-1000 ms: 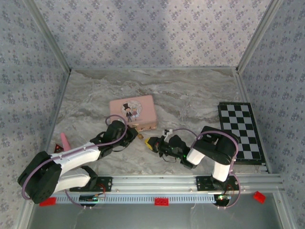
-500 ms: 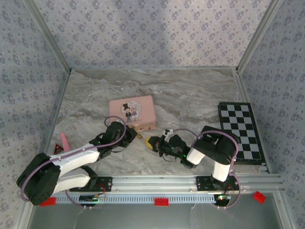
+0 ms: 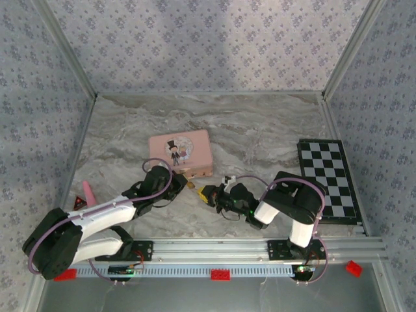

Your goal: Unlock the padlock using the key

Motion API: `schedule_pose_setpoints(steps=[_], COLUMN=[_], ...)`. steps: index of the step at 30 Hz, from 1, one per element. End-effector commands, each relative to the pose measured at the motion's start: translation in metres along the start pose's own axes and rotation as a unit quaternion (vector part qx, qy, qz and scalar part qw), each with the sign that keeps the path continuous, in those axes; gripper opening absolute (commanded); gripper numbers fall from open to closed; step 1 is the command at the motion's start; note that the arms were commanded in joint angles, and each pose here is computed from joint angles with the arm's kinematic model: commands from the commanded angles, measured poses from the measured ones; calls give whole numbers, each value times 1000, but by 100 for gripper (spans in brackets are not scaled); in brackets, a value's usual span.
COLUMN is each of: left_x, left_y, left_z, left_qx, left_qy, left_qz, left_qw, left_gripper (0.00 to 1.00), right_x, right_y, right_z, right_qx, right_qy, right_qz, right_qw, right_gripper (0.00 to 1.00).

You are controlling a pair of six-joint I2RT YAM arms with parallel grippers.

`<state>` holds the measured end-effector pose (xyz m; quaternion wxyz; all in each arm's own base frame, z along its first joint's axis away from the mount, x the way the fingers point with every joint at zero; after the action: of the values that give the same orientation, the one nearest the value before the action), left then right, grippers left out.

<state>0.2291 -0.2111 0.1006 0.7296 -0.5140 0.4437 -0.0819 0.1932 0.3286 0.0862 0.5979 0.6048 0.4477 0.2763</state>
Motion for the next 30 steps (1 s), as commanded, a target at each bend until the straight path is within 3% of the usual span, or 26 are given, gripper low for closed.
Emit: schedule_pose_setpoints(steps=[1, 30], left_x=[-7, -7], left_y=[-40, -39], left_z=[8, 7], left_qx=[1, -1], left_qy=[-24, -33], left_qz=[-78, -75], left_qw=[997, 997], left_gripper=[8, 8], right_x=[3, 6], right_y=[6, 3], right_z=[3, 1], right_qx=[8, 21], right_qy=[-7, -6], right_qz=[14, 10], right_qw=[1000, 1000], right_gripper=[0, 0])
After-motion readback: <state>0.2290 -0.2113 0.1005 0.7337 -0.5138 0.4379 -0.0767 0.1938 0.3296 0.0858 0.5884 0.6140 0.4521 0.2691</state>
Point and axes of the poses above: each hand's point on the last joint's axis, 136 mm out from that joint toward the fingers, its own x axis out along the fingers, its own y axis along the line the jaws close on, z = x × y, the point moved 2 cm from there along -x, back along the fingers, and after that the axes turned 4 degrees about -x, right-handed, at the moved point
